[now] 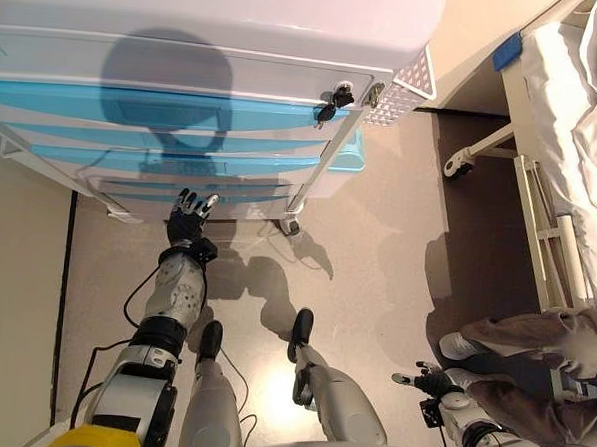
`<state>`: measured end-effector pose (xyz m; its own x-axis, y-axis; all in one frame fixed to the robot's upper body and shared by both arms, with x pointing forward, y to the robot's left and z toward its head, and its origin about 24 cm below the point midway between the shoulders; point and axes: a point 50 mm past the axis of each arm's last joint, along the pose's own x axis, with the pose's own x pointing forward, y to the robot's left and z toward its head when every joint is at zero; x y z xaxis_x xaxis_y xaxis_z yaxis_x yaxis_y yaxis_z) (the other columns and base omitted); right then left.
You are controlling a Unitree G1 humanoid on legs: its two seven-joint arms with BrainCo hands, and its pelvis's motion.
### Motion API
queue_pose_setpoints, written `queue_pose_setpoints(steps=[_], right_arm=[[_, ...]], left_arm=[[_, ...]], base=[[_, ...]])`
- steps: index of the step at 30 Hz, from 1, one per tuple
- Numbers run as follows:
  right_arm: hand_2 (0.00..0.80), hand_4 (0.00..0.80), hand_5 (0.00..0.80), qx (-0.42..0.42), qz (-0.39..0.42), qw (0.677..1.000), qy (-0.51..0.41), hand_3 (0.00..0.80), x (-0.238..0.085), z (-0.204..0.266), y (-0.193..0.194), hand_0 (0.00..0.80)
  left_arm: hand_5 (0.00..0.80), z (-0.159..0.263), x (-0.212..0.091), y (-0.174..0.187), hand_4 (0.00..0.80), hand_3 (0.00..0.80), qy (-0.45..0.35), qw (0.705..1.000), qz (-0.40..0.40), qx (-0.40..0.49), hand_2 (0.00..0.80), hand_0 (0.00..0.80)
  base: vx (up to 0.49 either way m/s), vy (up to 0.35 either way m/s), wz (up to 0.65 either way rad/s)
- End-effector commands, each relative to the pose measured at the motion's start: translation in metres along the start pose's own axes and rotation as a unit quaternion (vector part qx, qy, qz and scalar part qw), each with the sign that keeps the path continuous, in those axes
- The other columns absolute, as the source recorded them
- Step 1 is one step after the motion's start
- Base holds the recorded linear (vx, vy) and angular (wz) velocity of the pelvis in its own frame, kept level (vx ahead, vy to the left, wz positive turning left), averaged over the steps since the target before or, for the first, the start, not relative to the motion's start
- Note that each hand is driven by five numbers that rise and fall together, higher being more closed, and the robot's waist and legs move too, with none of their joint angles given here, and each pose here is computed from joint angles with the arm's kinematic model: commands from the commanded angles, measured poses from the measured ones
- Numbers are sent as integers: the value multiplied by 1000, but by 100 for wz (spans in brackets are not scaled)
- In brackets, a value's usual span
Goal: Open the drawer and pick up the medicine
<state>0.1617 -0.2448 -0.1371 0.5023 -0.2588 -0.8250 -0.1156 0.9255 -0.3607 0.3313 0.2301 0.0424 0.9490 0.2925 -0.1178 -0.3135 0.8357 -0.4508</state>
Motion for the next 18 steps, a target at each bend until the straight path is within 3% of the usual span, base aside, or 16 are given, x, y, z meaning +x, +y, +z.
queue_pose_setpoints(steps=[1,18], right_arm=[[0,0,0,-2,4,1000,-15,0,0,4,6,0],[0,0,0,-10,20,999,-26,0,-1,8,12,0]], left_arm=[[0,40,10,-20,0,0,-82,995,-38,-46,0,0],[0,67,15,-44,0,0,-120,982,-105,-105,0,0]], base=[[0,0,0],[-1,0,1]])
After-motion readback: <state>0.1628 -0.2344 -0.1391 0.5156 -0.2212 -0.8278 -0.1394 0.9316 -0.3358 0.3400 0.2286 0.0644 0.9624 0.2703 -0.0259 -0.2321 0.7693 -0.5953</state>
